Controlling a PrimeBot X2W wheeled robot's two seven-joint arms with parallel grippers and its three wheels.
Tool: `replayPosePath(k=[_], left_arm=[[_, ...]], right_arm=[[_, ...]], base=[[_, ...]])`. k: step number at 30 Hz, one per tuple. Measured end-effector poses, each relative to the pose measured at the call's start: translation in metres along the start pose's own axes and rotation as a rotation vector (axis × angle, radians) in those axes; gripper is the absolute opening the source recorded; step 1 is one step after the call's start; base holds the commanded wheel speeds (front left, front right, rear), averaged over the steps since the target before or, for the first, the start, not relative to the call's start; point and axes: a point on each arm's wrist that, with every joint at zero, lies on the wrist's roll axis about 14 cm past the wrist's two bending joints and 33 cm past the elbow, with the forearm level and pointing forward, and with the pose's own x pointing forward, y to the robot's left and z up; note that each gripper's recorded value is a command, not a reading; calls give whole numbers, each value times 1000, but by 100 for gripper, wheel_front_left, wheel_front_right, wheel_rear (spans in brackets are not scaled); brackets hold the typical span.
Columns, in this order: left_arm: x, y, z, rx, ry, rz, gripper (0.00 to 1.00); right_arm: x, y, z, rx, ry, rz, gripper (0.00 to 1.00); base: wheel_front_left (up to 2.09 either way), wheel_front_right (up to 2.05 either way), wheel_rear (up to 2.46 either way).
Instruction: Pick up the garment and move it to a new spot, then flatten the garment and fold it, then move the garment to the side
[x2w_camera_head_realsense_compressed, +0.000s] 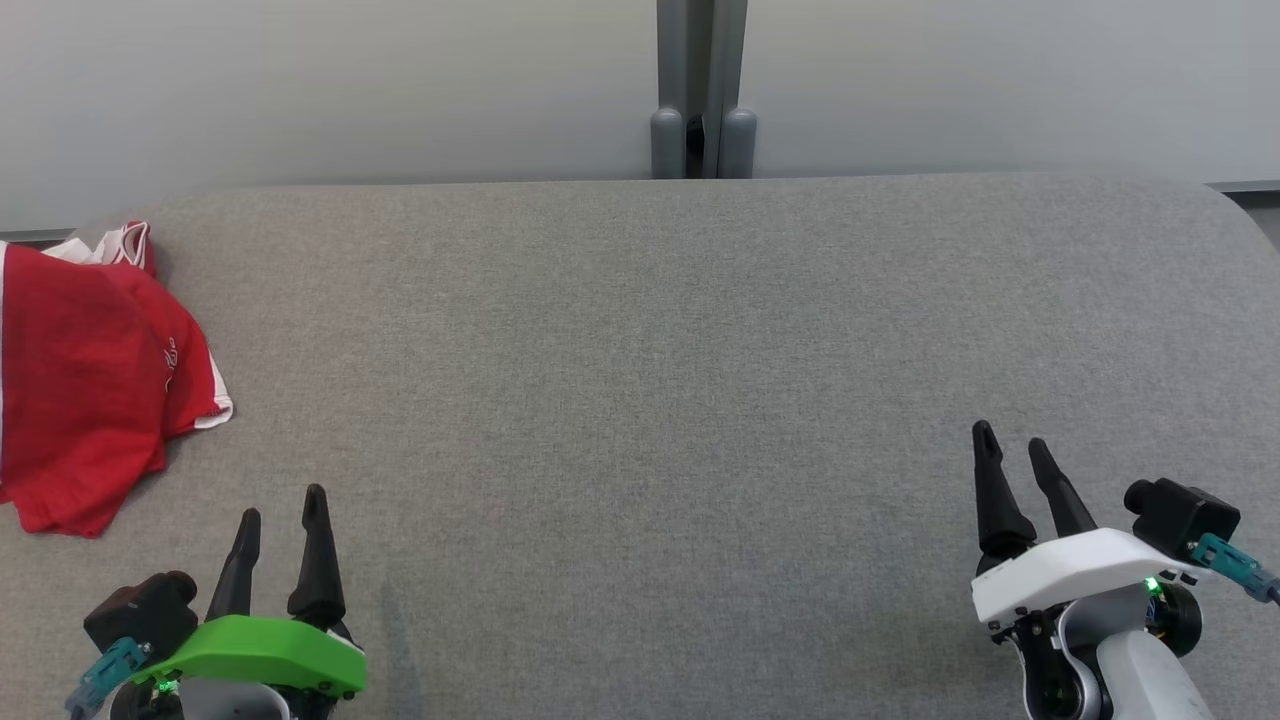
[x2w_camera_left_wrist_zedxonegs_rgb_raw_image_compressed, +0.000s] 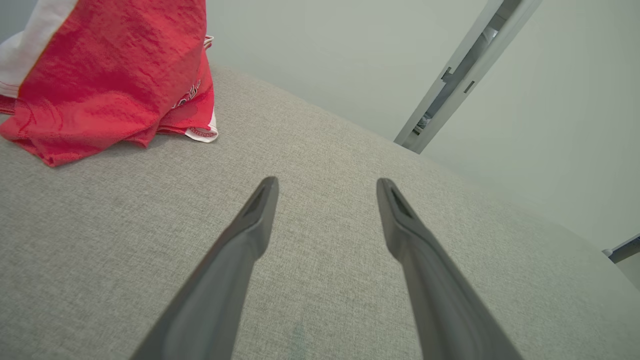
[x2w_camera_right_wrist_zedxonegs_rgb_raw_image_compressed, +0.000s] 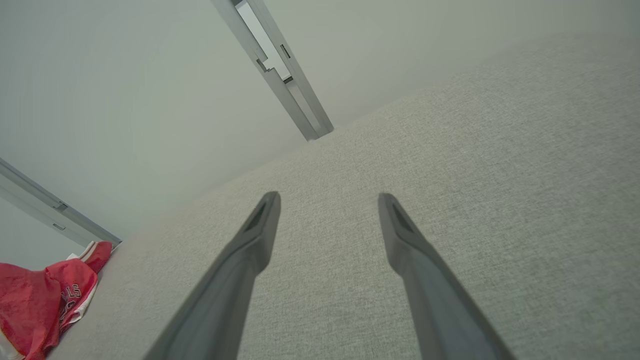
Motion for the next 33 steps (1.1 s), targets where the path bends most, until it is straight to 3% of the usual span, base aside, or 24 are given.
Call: replayPosePath(k=[33], left_arm=[[-7, -15, 9, 333, -57, -79, 100]], right_arm=[[-6, 4, 4, -329, -31, 46, 100]], base=[[0, 0, 0]])
